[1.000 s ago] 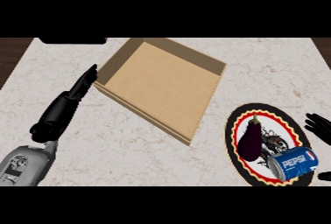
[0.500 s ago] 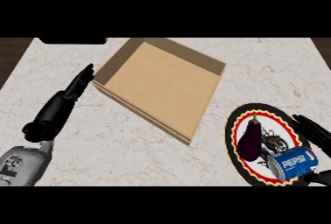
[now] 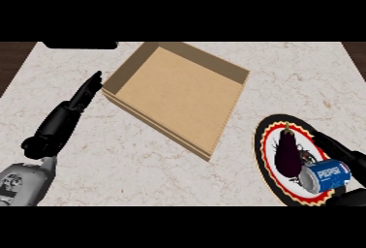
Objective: Pick the can from the plate and place it in the cardboard box
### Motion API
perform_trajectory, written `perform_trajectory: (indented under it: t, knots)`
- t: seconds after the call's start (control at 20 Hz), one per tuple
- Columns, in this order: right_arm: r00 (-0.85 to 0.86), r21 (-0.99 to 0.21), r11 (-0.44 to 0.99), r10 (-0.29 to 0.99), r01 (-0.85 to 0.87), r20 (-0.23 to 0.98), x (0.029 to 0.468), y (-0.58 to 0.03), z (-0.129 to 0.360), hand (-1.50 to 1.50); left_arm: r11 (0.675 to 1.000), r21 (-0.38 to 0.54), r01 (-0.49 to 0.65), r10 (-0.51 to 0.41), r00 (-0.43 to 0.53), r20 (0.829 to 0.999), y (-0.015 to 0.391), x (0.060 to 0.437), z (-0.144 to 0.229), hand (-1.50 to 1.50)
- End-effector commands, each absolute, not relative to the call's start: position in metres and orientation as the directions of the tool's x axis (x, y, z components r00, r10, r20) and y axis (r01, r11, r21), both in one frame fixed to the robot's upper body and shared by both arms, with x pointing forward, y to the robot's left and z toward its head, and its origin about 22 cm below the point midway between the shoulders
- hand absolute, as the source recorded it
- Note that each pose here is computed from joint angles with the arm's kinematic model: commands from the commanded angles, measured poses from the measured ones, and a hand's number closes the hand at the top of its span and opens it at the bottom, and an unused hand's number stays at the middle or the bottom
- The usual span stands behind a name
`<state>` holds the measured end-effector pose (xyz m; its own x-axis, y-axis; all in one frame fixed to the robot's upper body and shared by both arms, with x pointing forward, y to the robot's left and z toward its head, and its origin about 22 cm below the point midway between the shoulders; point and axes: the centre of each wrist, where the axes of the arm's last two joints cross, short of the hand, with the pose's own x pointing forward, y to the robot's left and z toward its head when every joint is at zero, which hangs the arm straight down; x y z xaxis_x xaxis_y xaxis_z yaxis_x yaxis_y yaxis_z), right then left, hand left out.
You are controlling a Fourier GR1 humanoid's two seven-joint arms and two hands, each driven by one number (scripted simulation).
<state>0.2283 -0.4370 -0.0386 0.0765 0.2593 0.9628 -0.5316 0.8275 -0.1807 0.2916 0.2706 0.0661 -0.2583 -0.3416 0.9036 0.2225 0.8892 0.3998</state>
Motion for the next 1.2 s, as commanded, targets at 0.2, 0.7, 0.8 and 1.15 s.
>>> perform_trajectory:
  t: [0.2,0.7,0.8,1.15]
  knots:
    - [0.016,-0.054,0.754,0.085,-0.655,0.996,0.224,-0.424,-0.053,1.5,0.891,0.394,0.227,-0.335,-0.257,0.906,0.263,0.291,0.069,0.0]
    - [-0.163,-0.127,0.862,0.053,-0.491,0.985,0.245,-0.403,-0.052,1.5,0.893,0.402,0.201,-0.347,-0.262,0.9,0.268,0.291,0.071,0.0]
    - [-0.191,-0.141,0.879,0.058,-0.455,0.98,0.234,-0.418,-0.065,1.5,0.893,0.401,0.203,-0.35,-0.248,0.903,0.263,0.291,0.056,0.0]
    - [-0.619,-0.751,0.521,0.448,-0.406,0.645,0.339,-0.246,0.033,1.5,0.858,0.41,0.308,-0.329,-0.282,0.901,0.247,0.298,0.066,0.0]
